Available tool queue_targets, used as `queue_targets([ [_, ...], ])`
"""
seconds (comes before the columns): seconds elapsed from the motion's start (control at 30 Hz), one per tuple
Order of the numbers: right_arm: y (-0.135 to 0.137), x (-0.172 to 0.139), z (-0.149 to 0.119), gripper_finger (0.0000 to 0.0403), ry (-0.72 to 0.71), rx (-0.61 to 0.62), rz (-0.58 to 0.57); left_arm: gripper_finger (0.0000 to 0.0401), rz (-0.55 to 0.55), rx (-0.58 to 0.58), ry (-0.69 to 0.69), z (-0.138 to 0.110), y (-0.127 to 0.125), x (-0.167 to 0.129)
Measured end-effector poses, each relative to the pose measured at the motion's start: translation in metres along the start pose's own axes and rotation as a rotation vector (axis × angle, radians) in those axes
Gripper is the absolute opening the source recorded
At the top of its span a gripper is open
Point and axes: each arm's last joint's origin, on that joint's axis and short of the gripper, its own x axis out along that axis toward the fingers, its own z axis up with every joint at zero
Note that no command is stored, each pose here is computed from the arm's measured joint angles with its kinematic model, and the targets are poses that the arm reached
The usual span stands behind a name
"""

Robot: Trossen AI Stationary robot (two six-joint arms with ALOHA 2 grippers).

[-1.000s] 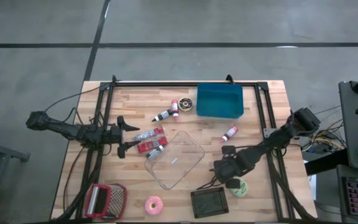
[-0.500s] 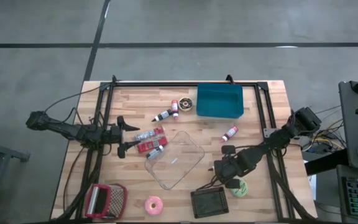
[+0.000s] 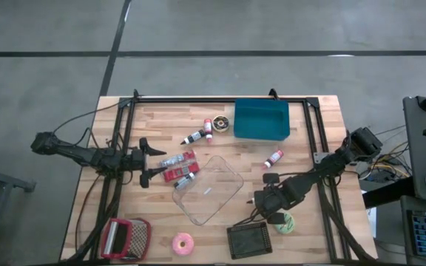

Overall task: Pick & Place Food Item
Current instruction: Put the right black food coloring bottle into the transparent bin

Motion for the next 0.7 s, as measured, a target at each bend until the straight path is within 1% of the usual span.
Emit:
queue_targets([
  [0.7, 0.0011, 0.0003, 0.0018, 0.0084, -0.018, 0.004, 0.012, 0.0296, 0.0, 0.0, 0.0, -0.0001, 0.0, 0.0],
])
